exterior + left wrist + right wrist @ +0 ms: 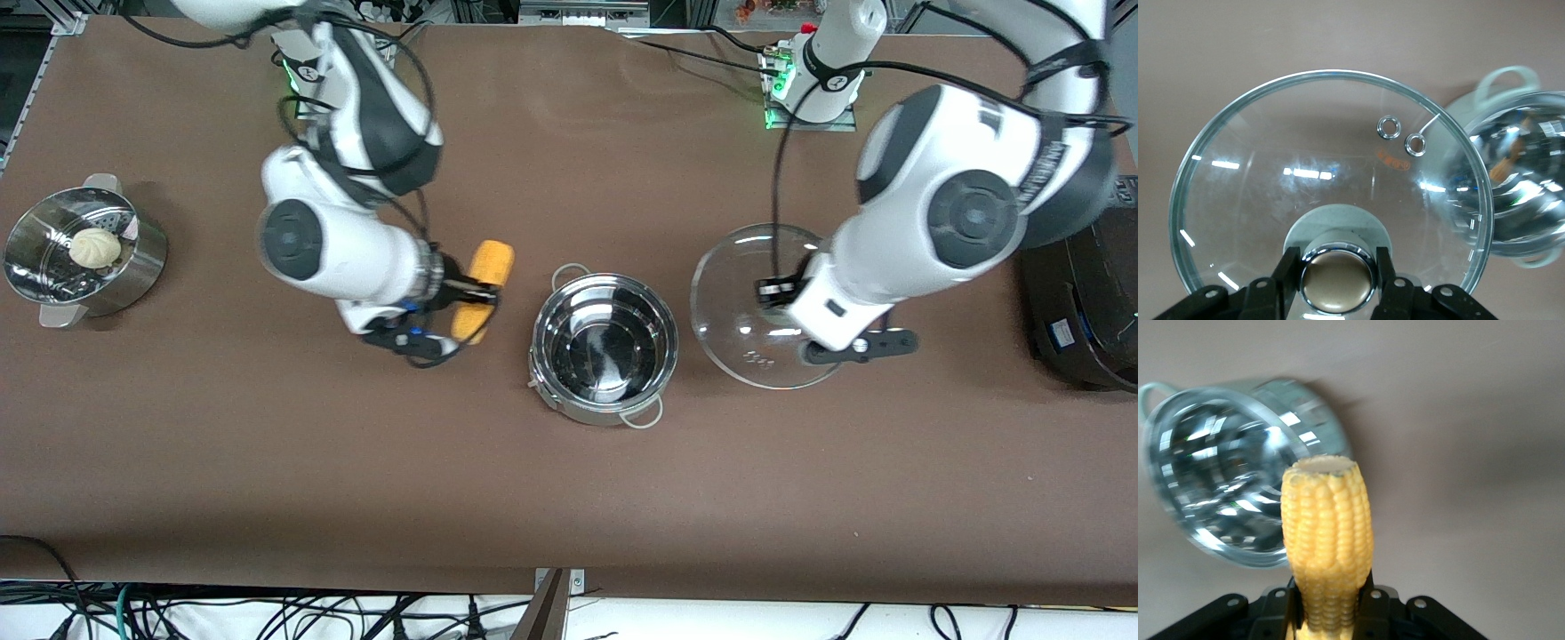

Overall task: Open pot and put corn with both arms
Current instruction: 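Lower the corn into the pot while the left gripper sets the lid down, then open both grippers and withdraw them from the corn and lid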

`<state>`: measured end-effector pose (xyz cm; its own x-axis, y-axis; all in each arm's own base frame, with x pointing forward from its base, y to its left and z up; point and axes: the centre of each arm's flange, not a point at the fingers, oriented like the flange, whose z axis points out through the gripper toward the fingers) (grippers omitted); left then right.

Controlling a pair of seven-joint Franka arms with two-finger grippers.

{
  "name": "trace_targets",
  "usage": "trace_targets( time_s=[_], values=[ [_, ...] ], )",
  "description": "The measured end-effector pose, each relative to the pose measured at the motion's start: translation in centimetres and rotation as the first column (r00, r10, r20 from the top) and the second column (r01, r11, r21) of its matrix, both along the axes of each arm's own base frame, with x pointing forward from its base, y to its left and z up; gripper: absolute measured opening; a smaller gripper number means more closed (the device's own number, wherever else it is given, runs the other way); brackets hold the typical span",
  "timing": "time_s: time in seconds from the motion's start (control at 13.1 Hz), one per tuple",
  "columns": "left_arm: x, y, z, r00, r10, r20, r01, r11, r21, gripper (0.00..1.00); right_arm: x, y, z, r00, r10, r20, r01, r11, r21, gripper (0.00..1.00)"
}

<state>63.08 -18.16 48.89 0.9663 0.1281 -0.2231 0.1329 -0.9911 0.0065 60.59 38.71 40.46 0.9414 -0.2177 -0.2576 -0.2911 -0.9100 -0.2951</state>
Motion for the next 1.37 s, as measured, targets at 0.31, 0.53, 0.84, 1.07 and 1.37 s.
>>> trace_targets(
  time_s=[0.31,0.53,0.84,1.07,1.37],
  values=[
    [-3.9,8.7,-2.7,1.000,-0.028,0.012,0.027,0.998,0.051,0.50,-1.0,8.4,-6.4,0.992,-0.071,0.100,0.060,0.992,0.107,0.32],
    [-6.9,11.4,-9.7,0.998,0.000,0.055,-0.003,0.998,0.058,0.50,-2.0,11.1,-10.5,0.991,-0.087,0.098,0.077,0.992,0.104,0.32],
    [-9.0,14.3,-15.9,0.997,0.039,0.059,-0.042,0.998,0.053,0.50,-1.9,11.6,-11.6,0.990,-0.089,0.107,0.077,0.992,0.104,0.32],
    [-8.7,15.1,-17.9,0.997,0.052,0.057,-0.054,0.997,0.046,0.50,-1.8,11.5,-11.6,0.990,-0.086,0.110,0.075,0.992,0.104,0.55],
    [-8.2,16.2,-22.5,0.997,0.074,0.034,-0.075,0.997,0.033,0.50,-1.0,11.2,-10.5,0.987,-0.093,0.131,0.078,0.990,0.114,0.95]
  ],
)
